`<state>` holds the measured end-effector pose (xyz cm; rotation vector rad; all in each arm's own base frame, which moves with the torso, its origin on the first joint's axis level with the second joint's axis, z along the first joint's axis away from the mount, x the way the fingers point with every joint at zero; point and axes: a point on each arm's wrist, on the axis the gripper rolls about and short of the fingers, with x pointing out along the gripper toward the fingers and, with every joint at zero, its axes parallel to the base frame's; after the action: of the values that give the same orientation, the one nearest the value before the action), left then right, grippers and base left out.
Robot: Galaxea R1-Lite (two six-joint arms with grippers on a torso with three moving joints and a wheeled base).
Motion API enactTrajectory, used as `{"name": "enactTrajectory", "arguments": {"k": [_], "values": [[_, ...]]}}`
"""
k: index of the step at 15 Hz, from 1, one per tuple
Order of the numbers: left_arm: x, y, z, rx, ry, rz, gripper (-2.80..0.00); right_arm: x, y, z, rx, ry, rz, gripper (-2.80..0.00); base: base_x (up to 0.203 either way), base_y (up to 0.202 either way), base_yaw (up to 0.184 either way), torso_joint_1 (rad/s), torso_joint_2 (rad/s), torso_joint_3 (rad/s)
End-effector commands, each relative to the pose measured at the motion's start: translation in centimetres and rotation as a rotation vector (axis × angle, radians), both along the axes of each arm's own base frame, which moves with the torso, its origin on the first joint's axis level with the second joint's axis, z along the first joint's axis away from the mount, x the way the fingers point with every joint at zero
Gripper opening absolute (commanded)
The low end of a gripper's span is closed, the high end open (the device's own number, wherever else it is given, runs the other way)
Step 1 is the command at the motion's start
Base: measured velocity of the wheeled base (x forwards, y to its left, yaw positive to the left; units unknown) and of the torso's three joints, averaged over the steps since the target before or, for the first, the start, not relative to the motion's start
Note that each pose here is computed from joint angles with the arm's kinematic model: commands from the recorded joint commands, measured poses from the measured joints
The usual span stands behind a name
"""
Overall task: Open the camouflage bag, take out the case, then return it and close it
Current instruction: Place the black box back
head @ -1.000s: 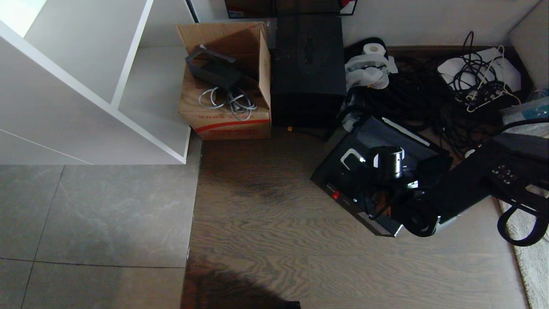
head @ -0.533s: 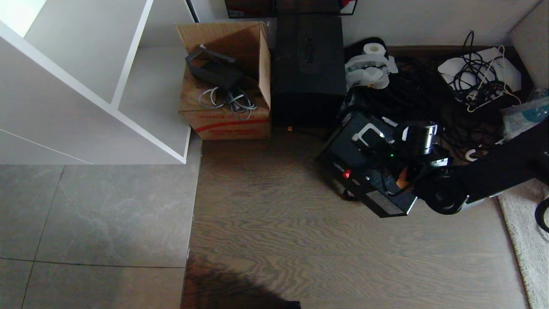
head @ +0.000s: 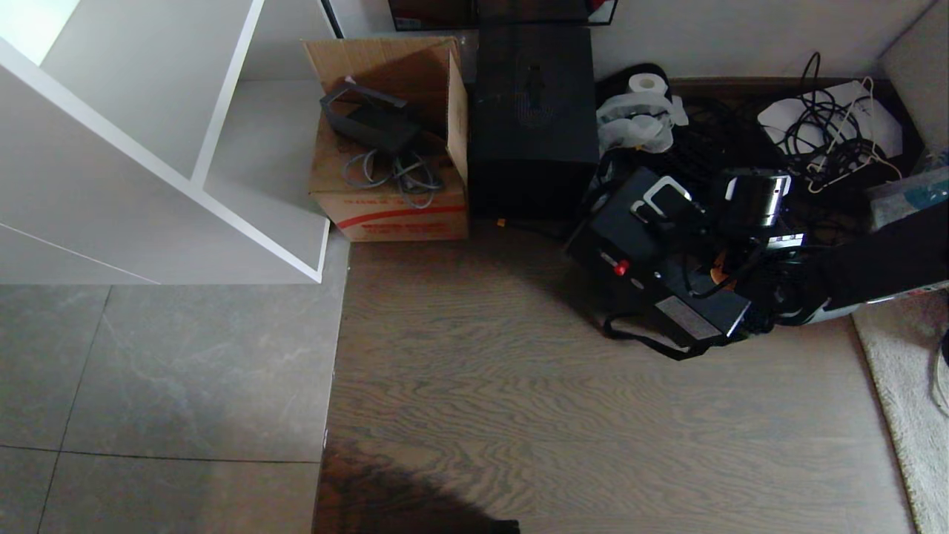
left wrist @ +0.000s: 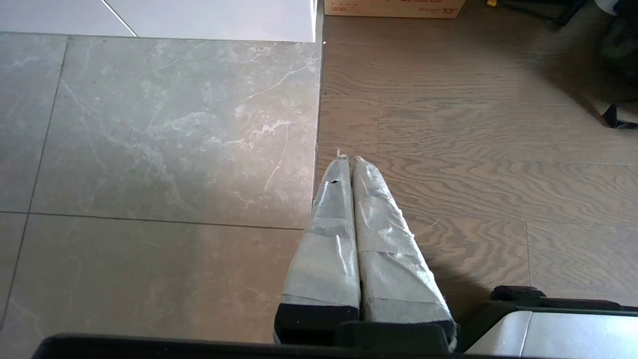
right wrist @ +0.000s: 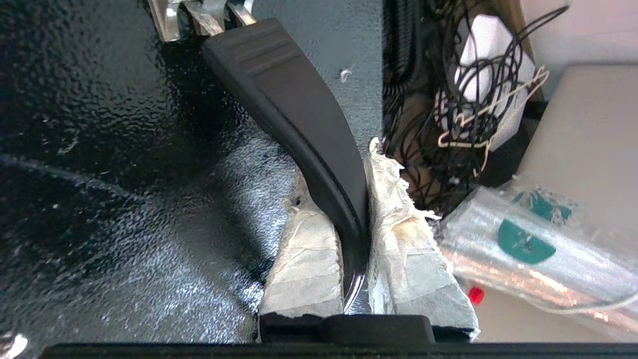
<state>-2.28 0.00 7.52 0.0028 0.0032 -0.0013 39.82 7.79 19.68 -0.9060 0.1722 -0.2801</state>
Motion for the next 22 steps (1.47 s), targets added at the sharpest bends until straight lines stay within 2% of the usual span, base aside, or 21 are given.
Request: {"name": "enactTrajectory", "arguments": {"k": [1, 7, 15, 22], "values": [[0.0, 0.0, 0.0, 0.000, 0.000, 0.001, -2.80, -0.4, -0.2, 1.4, -0.001, -0.039, -0.003, -2.80, 0.000, 0.000, 0.000, 0.000, 0.00, 0.000], [0.0, 0.0, 0.0, 0.000, 0.000, 0.001, -2.80, -1.1, -0.7, 2.7, -0.007, -0.032, -0.007, -2.80, 0.000, 0.000, 0.000, 0.000, 0.00, 0.000], [0.0, 0.0, 0.0, 0.000, 0.000, 0.000, -2.80, 1.8, -4.4, 2.2, -0.008, -0.047, -0.031, -2.80, 0.000, 0.000, 0.000, 0.000, 0.00, 0.000], [0.0, 0.0, 0.0, 0.000, 0.000, 0.000, -2.80, 3.3, -7.7, 1.9, -0.007, -0.051, -0.008, -2.80, 0.000, 0.000, 0.000, 0.000, 0.00, 0.000]]}}
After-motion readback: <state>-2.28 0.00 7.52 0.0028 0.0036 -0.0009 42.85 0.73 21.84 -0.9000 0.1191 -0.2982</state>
